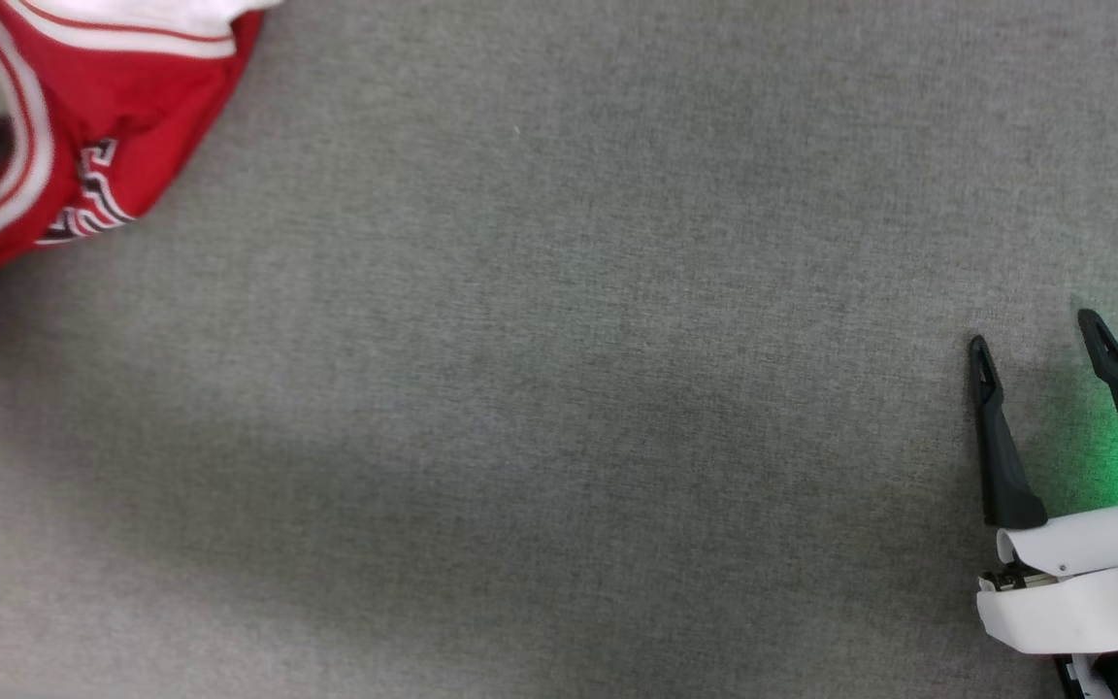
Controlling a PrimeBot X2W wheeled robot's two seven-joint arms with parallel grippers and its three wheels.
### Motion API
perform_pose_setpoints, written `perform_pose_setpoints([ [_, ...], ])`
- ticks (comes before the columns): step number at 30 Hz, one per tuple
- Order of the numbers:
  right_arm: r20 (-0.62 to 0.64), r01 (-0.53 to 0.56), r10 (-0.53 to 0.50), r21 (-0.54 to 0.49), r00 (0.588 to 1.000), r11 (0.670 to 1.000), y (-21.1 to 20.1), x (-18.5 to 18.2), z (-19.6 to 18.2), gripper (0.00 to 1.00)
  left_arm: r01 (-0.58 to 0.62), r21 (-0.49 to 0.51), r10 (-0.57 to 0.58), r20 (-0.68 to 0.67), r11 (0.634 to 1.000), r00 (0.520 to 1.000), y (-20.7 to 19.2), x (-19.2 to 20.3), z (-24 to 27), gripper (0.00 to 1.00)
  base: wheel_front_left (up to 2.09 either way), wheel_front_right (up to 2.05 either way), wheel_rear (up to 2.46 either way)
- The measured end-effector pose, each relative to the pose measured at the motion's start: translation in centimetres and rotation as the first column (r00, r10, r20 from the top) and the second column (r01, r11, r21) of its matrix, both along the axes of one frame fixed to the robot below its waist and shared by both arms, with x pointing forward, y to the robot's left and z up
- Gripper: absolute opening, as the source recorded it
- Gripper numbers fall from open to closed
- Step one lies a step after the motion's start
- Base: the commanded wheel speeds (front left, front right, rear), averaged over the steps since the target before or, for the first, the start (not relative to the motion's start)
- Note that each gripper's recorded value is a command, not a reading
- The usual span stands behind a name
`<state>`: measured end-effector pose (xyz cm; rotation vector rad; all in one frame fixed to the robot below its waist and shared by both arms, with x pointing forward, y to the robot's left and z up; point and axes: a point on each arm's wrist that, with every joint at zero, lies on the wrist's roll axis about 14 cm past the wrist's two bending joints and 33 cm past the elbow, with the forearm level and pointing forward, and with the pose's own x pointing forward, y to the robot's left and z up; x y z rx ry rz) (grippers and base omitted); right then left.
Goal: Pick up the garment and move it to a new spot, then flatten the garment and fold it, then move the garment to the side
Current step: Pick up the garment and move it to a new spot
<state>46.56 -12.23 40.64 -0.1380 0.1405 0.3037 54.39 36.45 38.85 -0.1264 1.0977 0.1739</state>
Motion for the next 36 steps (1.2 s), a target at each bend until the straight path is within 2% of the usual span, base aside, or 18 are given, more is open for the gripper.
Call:
perform_pose_setpoints([
  [5, -0.024, 0.002, -0.002, -0.004, 1.000, 1.000, -0.1, 0.1, -0.8, 1.00, -0.020, 0.015, 0.020, -0.022, 1.000, 1.000, 0.1, 1.1, -1.8, 1.00, 0.00, 0.00, 0.00],
  [8, -0.027, 0.009, -0.009, -0.007, 1.000, 1.000, -0.3, 0.1, -0.9, 1.00, -0.058, -0.013, 0.058, -0.042, 0.998, 0.997, -0.1, 1.2, -2.6, 1.00, 0.00, 0.00, 0.00],
  [9, -0.027, 0.011, -0.011, -0.007, 1.000, 1.000, -0.4, 0.0, -0.8, 1.00, -0.063, -0.016, 0.062, -0.046, 0.998, 0.997, -0.2, 1.2, -2.7, 0.25, 0.00, 0.00, 0.00],
  [10, -0.028, 0.012, -0.012, -0.005, 1.000, 1.000, -0.3, 0.0, -0.8, 1.00, -0.076, -0.028, 0.075, -0.038, 0.997, 0.996, -0.3, 1.3, -2.7, 0.00, 0.00, 0.00, 0.00],
  [16, -0.004, 0.015, -0.015, 0.033, 1.000, 0.999, 0.2, -0.2, 0.3, 1.00, -0.067, 0.011, 0.067, 0.032, 0.998, 0.997, 0.0, 2.0, -0.1, 0.00, 0.00, 0.00, 0.00],
  [20, 0.011, 0.015, -0.016, 0.061, 1.000, 0.998, 0.6, -0.8, 1.2, 1.00, -0.039, 0.079, 0.027, 0.144, 0.996, 0.989, 0.5, 3.6, 4.5, 0.00, 0.00, 0.00, 0.00],
  [22, 0.026, 0.017, -0.019, 0.078, 0.999, 0.997, 0.7, -1.1, 1.8, 1.00, -0.032, 0.101, 0.008, 0.233, 0.994, 0.972, 0.5, 4.9, 8.0, 0.00, 0.00, 0.00, 0.00],
  [27, 0.063, 0.010, -0.017, 0.110, 0.998, 0.994, 1.3, -2.0, 3.6, 1.00, 0.007, 0.157, -0.062, 0.353, 0.988, 0.933, -0.9, 5.9, 14.7, 0.00, 0.00, 0.00, 0.00],
  [31, 0.103, 0.002, -0.015, 0.127, 0.995, 0.992, 1.6, -2.6, 5.4, 1.00, 0.029, 0.189, -0.109, 0.426, 0.982, 0.898, -2.1, 5.7, 19.8, 0.00, 0.00, 0.00, 0.00],
  [36, 0.159, 0.013, -0.035, 0.135, 0.987, 0.991, 1.1, -3.3, 7.7, 1.00, 0.097, 0.197, -0.181, 0.470, 0.975, 0.864, -5.3, 4.8, 24.0, 0.00, 0.00, 0.00, 0.00],
])
